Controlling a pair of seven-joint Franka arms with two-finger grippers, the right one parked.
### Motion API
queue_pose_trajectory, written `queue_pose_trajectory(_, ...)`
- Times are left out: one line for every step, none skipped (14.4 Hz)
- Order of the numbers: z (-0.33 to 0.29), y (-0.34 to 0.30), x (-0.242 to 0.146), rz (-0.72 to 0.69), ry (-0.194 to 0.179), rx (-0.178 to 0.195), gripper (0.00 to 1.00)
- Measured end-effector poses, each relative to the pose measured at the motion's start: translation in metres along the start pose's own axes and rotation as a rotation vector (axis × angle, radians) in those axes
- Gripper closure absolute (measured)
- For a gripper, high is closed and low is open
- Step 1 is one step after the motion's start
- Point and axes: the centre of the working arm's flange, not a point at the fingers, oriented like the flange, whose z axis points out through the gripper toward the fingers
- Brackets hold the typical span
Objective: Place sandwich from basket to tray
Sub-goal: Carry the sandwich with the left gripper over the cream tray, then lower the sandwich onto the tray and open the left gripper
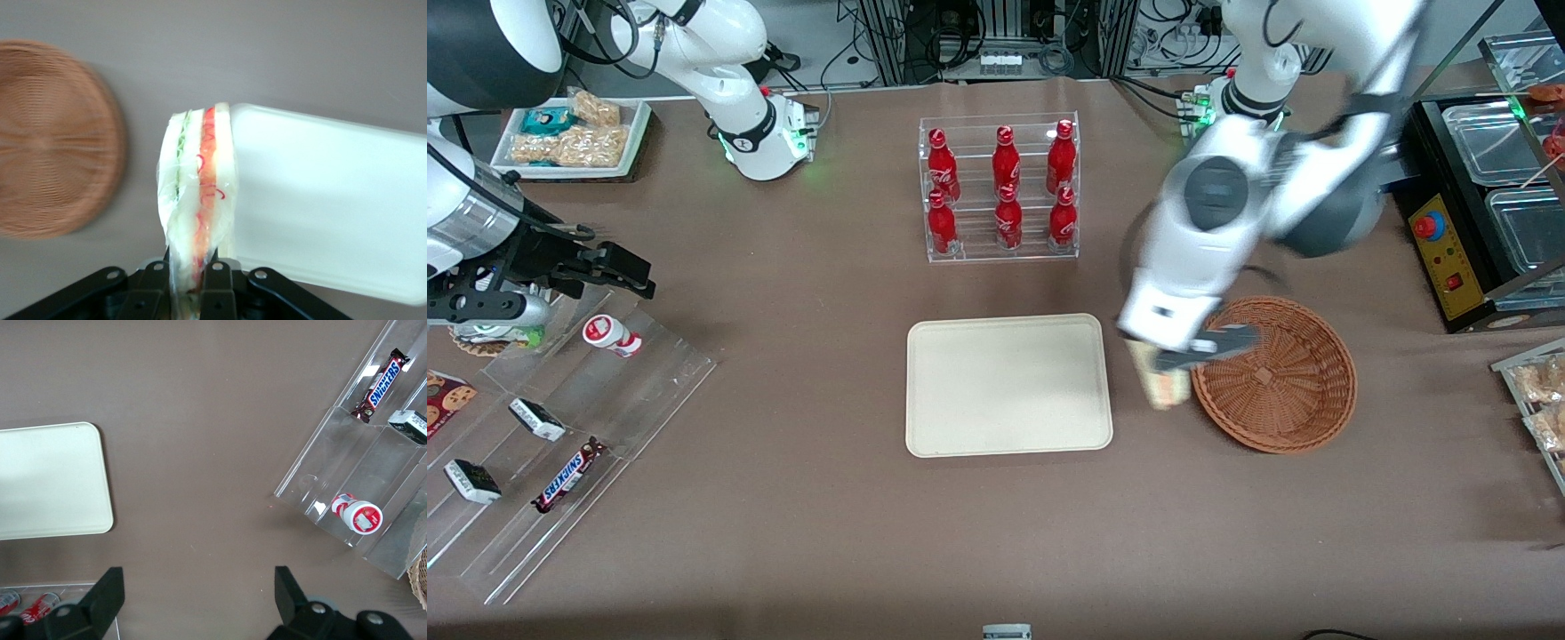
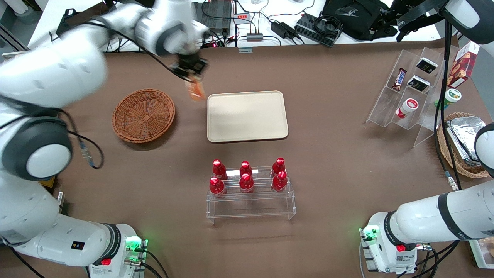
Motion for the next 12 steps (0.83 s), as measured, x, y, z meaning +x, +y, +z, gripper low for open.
queue_pose_trajectory(0.024,0.032,-0.014,0.046,0.002,-0.019,0.85)
queue_pose_trajectory(0.048,0.057,-0.024,0.087,-0.002,-0.024,0.85)
queue_pose_trajectory(0.07,0.077,-0.03,0.119,-0.007,-0.02,0.85)
queue_pose_trajectory(0.09,0.092,-0.034,0.139,-0.011,-0.019,0.85)
queue_pose_trajectory(0.107,0.104,-0.037,0.149,-0.006,-0.027,0.85)
queue_pose_trajectory(0.122,0.112,-0.037,0.149,0.01,-0.035,0.85)
queue_pose_trajectory(0.138,0.118,-0.037,0.148,0.031,-0.04,0.85)
queue_pose_trajectory(0.152,0.122,-0.038,0.148,0.047,-0.037,0.84)
queue_pose_trajectory(0.163,0.125,-0.041,0.151,0.056,-0.031,0.82)
queue_pose_trajectory(0.169,0.127,-0.044,0.153,0.058,-0.026,0.76)
queue_pose_trajectory(0.17,0.128,-0.044,0.15,0.06,-0.027,0.65)
queue_pose_trajectory(0.165,0.129,-0.043,0.141,0.066,-0.033,0.56)
